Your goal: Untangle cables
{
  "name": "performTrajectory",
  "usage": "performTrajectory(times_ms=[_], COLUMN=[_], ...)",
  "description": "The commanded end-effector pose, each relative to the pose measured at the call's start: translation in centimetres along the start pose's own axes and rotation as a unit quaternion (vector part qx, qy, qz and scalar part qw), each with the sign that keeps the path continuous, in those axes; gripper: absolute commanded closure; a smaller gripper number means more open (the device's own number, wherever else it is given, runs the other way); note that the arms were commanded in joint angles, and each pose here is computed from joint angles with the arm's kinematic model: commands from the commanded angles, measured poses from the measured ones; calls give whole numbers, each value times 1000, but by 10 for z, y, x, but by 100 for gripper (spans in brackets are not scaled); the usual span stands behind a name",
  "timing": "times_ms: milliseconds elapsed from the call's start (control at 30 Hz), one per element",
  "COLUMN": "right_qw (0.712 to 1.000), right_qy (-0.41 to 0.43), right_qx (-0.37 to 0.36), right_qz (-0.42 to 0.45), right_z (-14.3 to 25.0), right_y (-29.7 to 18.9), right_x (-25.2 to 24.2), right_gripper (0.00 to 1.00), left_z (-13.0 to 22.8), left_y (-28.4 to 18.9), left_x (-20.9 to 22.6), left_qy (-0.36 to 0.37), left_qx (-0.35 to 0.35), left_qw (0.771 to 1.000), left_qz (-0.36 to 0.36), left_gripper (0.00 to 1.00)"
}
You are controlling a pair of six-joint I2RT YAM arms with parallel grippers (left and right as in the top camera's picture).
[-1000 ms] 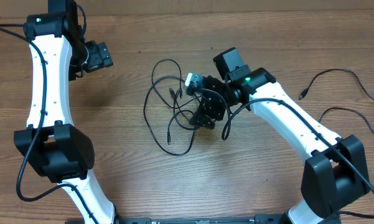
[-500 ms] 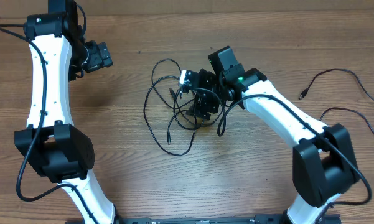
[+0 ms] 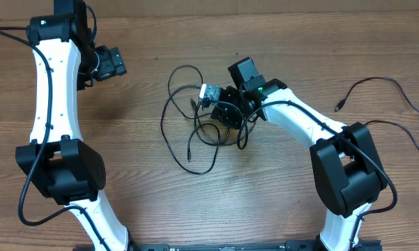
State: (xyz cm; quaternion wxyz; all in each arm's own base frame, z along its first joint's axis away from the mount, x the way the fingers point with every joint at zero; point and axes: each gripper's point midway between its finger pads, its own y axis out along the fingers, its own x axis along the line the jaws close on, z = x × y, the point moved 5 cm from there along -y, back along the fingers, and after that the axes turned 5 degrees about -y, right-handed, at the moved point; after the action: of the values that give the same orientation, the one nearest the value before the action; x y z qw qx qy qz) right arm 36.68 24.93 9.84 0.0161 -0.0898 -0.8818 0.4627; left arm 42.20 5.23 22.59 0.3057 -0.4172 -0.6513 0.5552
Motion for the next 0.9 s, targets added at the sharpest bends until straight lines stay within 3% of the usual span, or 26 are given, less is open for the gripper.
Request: performTrajectory(times_ms=[0,267,500,700,867], right_qw=[999,986,951,910,879], right_qy=[38,125,131,74,46], right_qx=[14,4,-167,-280,-335], right_qz=[22,107,225,296,336], right_z=[0,-22,-118,-155,-165], right_y=[0,-46,-216,-323,-372], right_x=[-7,-21,-12,20,41], right_gripper=[96,96,96,96,96], left_z=[-1,-1,-1,-1,-1], left_y=[-15,-15,-15,-15,-15], left_x=[0,0,0,0,0], left_qy=[-6,-6,-6,-6,-6], left_qx=[-19,-19,-19,-19,-19], left_qw=[1000,1000,1000,1000,1000], left_qz=[11,11,11,11,11], left_gripper=[0,0,0,1,0])
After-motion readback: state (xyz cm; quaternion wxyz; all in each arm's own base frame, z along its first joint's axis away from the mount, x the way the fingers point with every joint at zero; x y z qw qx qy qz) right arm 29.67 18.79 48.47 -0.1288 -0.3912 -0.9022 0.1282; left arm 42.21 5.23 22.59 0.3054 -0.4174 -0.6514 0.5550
